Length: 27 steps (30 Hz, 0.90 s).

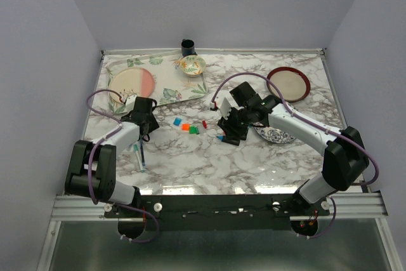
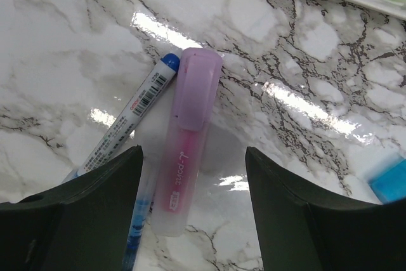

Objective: Open the pen caps

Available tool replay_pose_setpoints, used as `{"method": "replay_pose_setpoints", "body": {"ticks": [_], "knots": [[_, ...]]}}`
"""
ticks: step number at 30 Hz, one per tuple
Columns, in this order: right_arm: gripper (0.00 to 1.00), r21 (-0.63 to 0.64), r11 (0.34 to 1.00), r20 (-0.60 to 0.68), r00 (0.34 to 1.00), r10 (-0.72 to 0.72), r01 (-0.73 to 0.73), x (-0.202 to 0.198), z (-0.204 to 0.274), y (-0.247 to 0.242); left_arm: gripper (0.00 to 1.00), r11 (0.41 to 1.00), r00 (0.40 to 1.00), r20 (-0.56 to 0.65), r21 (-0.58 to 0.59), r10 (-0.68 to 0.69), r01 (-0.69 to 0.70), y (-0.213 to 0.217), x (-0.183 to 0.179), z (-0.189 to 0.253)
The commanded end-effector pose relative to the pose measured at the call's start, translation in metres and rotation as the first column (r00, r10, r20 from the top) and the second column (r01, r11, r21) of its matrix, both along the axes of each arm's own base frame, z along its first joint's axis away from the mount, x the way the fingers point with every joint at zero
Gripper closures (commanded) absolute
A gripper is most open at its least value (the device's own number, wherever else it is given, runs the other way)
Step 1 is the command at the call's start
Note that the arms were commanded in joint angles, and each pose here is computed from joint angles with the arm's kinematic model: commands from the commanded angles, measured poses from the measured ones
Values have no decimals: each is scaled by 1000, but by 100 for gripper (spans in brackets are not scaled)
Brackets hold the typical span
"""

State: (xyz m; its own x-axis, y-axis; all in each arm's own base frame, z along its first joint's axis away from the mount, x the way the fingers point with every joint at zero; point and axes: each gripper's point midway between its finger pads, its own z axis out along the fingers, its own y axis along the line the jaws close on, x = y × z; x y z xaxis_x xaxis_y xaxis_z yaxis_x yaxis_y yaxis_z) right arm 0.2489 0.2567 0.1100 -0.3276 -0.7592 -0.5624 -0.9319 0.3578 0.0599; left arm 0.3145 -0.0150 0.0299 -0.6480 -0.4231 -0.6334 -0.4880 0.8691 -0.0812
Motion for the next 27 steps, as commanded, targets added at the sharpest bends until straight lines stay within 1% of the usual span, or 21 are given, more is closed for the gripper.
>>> {"method": "replay_pose_setpoints", "body": {"ticks": [1, 9, 27], "knots": [[47, 16, 1000, -4, 1000, 13, -13, -4, 1, 0, 25, 1000, 1000, -19, 7, -22, 22, -1, 11, 2], [47, 13, 1000, -9, 1000, 15, -15, -4, 0, 0, 21, 999, 999, -36, -4, -35, 35, -4, 12, -3], [47, 15, 1000, -8, 1000, 16, -16, -4, 0, 0, 21, 997, 995, -65, -24, -77, 75, -13, 22, -8]]}}
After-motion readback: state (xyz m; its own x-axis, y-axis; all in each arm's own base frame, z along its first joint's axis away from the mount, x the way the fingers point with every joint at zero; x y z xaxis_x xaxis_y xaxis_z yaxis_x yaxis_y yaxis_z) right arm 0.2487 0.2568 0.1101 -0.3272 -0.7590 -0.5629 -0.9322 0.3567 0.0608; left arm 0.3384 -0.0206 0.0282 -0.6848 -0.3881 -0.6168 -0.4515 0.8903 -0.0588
